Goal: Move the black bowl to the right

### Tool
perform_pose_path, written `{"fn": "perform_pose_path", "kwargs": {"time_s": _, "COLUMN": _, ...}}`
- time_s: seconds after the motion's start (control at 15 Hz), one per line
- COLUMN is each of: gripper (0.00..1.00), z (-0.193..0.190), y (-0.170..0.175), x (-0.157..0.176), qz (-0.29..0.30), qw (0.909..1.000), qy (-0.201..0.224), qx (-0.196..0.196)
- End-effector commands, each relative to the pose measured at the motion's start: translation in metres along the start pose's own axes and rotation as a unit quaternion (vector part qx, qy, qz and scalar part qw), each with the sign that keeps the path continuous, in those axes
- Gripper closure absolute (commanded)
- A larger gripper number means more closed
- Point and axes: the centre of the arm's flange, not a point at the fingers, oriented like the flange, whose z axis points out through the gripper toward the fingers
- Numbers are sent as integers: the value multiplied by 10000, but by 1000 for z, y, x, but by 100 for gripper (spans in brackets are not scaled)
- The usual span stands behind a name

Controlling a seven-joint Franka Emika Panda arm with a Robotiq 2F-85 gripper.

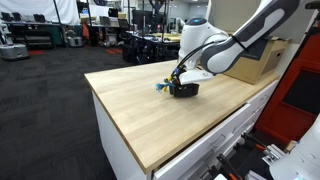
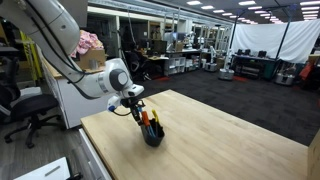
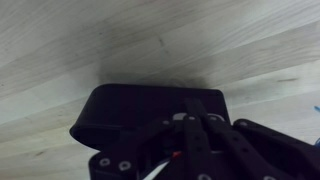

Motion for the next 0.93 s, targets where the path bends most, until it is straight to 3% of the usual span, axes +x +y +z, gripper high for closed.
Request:
{"fn": "perform_pose_path", "kwargs": {"time_s": 0.0, "gripper": 100, "z": 13, "y": 2, "x": 4, "qz": 98, "qw": 10000, "qy": 9, "qx": -7}}
{"fn": "perform_pose_path", "kwargs": {"time_s": 0.87, "gripper": 100, "z": 25, "y": 0, "x": -7, "qz": 290, "qw": 9981, "qy": -529, "qx": 83}}
